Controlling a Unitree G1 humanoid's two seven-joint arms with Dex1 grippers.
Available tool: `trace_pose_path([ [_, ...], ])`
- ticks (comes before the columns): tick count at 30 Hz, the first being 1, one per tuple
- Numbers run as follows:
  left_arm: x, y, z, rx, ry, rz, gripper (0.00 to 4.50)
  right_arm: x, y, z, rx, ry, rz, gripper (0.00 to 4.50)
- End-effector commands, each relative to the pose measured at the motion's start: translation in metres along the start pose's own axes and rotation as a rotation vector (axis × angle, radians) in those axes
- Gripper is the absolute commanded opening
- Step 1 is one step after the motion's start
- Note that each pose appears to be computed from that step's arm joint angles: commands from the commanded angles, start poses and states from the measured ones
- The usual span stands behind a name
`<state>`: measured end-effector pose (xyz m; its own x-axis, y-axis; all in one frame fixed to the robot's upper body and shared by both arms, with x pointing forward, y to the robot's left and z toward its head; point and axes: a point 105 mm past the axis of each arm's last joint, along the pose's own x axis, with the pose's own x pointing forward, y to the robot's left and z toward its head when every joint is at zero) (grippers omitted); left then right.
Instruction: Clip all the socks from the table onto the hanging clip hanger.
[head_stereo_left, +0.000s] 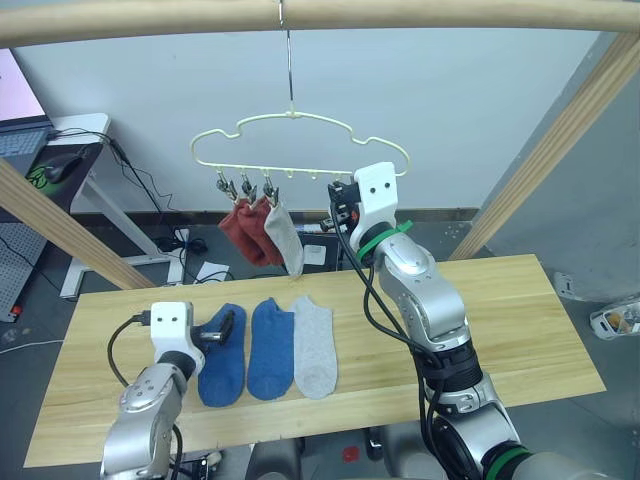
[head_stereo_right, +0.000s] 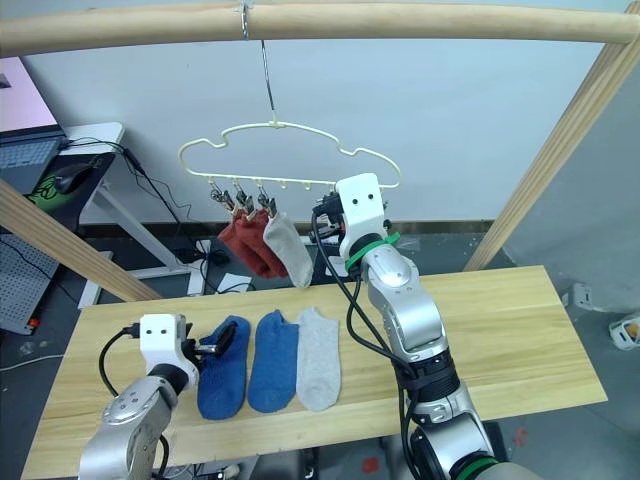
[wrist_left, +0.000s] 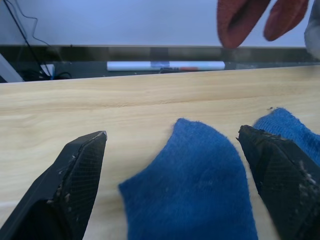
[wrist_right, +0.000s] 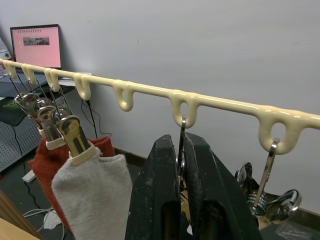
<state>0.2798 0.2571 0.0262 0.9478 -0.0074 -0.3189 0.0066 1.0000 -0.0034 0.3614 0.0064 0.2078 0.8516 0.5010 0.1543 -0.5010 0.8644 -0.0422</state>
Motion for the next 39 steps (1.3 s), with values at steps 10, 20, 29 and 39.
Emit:
trace_pose_path([
  [10,0.011,0.002,-0.025,0.102,0.181,0.002,4.49,-0.002,0.006,0.015,0.002,-0.058,0.016,0.0],
  [20,0.006,0.008,-0.031,0.101,0.206,0.037,1.78,-0.001,0.006,0.015,0.007,-0.062,0.016,0.0],
  [29,0.008,-0.008,0.001,0.08,0.061,-0.021,0.01,0.0,0.005,0.017,0.008,-0.068,0.014,0.0],
  [39,-0.008,-0.1,0.092,0.379,-0.361,-0.391,0.01,-0.003,0.006,0.026,0.021,-0.09,0.023,0.0],
])
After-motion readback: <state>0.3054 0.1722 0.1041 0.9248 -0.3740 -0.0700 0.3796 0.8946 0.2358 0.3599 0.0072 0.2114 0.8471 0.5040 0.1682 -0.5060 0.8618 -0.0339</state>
